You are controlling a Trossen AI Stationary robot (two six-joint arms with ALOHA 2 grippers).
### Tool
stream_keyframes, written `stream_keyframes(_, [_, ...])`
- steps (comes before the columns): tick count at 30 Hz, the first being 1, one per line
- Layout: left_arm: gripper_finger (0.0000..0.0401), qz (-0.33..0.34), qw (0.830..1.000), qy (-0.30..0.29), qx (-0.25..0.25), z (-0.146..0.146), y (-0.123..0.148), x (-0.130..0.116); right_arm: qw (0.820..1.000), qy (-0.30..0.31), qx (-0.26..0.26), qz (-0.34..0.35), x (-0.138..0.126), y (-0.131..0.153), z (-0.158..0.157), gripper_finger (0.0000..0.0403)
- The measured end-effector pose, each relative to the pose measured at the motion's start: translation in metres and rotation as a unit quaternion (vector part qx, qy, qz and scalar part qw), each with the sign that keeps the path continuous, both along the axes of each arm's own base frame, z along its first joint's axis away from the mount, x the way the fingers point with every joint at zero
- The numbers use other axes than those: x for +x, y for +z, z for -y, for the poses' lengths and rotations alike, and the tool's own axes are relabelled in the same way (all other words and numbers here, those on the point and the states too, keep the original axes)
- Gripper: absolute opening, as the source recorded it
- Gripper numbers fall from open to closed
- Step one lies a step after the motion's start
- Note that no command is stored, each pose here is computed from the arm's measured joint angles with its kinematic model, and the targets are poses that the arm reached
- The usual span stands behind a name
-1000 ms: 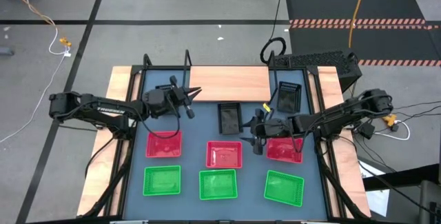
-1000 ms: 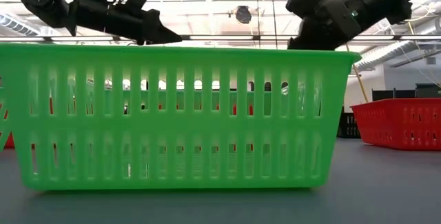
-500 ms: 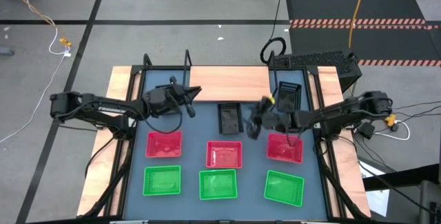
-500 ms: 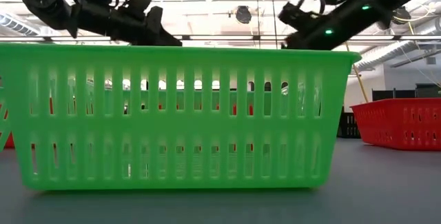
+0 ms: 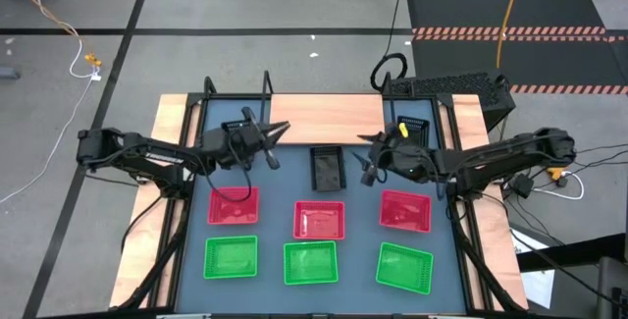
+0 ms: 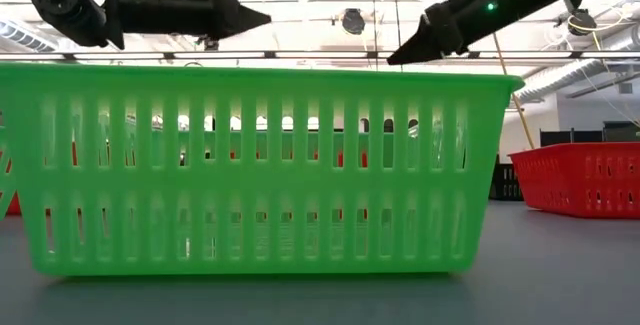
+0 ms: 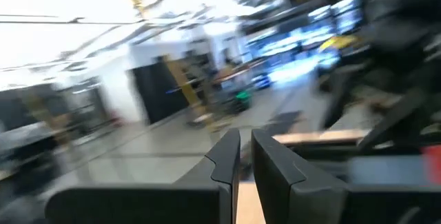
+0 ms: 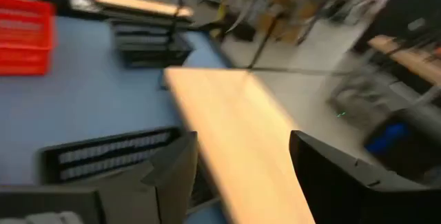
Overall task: Stack baskets on shelf by color
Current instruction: Put the top right black bin on the shelf
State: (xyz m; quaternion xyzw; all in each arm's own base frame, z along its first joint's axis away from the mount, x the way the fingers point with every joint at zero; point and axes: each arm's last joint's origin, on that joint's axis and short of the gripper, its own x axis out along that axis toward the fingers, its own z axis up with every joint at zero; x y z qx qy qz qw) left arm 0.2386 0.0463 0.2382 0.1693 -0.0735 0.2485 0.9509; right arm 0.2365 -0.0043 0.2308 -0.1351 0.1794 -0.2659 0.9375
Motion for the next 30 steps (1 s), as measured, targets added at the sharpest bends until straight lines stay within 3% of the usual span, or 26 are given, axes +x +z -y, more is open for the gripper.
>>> stream_keyframes(3, [0.0042,-0.003,0.999,0.035,-0.012,-0.006,-0.002,-0.001,1.0,0.005,-0.01,-0.025,0.003,-0.006,0.0,0.0201])
stream_keyframes(7, [0.0042,-0.007,0.999,0.045,-0.003,-0.009,-0.002,-0.001,0.996,-0.01,0.021,-0.091,-0.002,-0.024,0.0,0.0182])
stream_keyframes(10, [0.0042,-0.018,0.998,0.062,0.014,-0.015,-0.002,-0.003,0.989,-0.041,0.071,-0.12,-0.012,-0.032,0.001,0.0172])
stream_keyframes(13, [0.0042,-0.017,0.997,0.073,-0.004,-0.023,-0.005,-0.003,0.975,-0.094,0.159,-0.124,-0.029,-0.03,0.001,0.0165])
stream_keyframes(18, [0.0042,-0.041,0.995,0.085,-0.041,-0.033,-0.02,-0.001,0.912,-0.246,0.312,-0.097,-0.061,-0.03,0.003,0.0162])
stream_keyframes(22, [0.0042,-0.073,0.992,0.102,-0.026,-0.041,-0.031,0.002,0.859,-0.364,0.347,-0.101,-0.084,-0.035,0.006,0.0162])
stream_keyframes(24, [0.0042,-0.069,0.991,0.111,-0.025,-0.046,-0.033,0.002,0.841,-0.401,0.349,-0.103,-0.091,-0.036,0.01,0.0162])
stream_keyframes(26, [0.0042,-0.067,0.99,0.119,-0.025,-0.051,-0.035,0.002,0.845,-0.392,0.34,-0.132,-0.092,-0.038,0.012,0.0162])
stream_keyframes(30, [0.0042,-0.059,0.989,0.134,-0.02,-0.058,-0.035,0.0,0.871,-0.324,0.304,-0.211,-0.088,-0.044,0.013,0.0163])
